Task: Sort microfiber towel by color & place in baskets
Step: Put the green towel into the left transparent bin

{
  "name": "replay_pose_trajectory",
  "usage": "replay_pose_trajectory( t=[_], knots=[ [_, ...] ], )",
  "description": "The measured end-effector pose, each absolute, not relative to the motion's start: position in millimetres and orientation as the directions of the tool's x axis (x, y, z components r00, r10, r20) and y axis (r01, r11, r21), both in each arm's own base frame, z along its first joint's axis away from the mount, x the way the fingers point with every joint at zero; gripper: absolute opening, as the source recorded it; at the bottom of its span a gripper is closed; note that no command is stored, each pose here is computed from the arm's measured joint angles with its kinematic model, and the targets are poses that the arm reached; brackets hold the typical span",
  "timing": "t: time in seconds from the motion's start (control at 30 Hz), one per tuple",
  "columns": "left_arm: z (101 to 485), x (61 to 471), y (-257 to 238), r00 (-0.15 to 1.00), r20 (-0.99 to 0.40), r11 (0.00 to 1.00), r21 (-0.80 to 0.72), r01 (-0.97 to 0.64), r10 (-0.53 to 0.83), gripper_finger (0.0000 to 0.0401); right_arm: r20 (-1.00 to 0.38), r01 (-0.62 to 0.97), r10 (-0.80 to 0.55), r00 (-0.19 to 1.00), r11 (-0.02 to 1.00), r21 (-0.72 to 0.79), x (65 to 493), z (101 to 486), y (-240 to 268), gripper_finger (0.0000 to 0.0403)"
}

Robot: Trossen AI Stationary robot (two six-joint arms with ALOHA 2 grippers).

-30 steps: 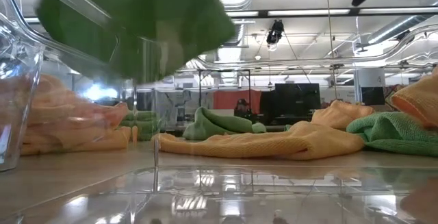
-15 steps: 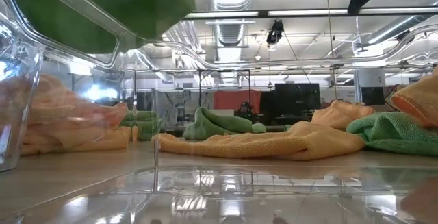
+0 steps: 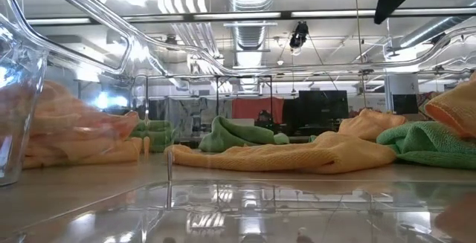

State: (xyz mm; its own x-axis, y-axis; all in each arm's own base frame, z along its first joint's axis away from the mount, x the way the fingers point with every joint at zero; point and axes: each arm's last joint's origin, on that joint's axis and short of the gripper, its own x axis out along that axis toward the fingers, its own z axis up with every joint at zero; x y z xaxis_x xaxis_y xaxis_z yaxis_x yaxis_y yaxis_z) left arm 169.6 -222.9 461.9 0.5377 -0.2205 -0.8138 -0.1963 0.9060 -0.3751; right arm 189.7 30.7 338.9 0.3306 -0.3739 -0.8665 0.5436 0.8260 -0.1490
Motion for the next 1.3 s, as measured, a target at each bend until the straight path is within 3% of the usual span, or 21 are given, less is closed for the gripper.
replay_pose_trajectory(
  t=[0.23,0.63,0.97,1.3],
  knots=[
    [426,162,-226,0.445,-0.886,0.885,-0.308,-0.349,-0.133,0.0000,-0.894,0.518,-0.330,0.303,0.845,-0.136,195,334,33,0.0022],
    [391,134,-208,0.367,-0.929,0.690,-0.295,-0.661,-0.045,0.0000,-0.903,0.446,-0.306,0.302,0.883,-0.150,192,335,33,0.0022],
    [367,127,-203,0.279,-0.960,0.595,-0.234,-0.769,-0.017,0.0000,-0.918,0.402,-0.265,0.294,0.906,-0.133,192,335,35,0.0022],
    [344,144,-231,0.283,-0.958,0.591,-0.254,-0.766,-0.044,0.0008,-0.918,0.397,-0.267,0.294,0.908,-0.137,192,335,34,0.0022]
  ],
)
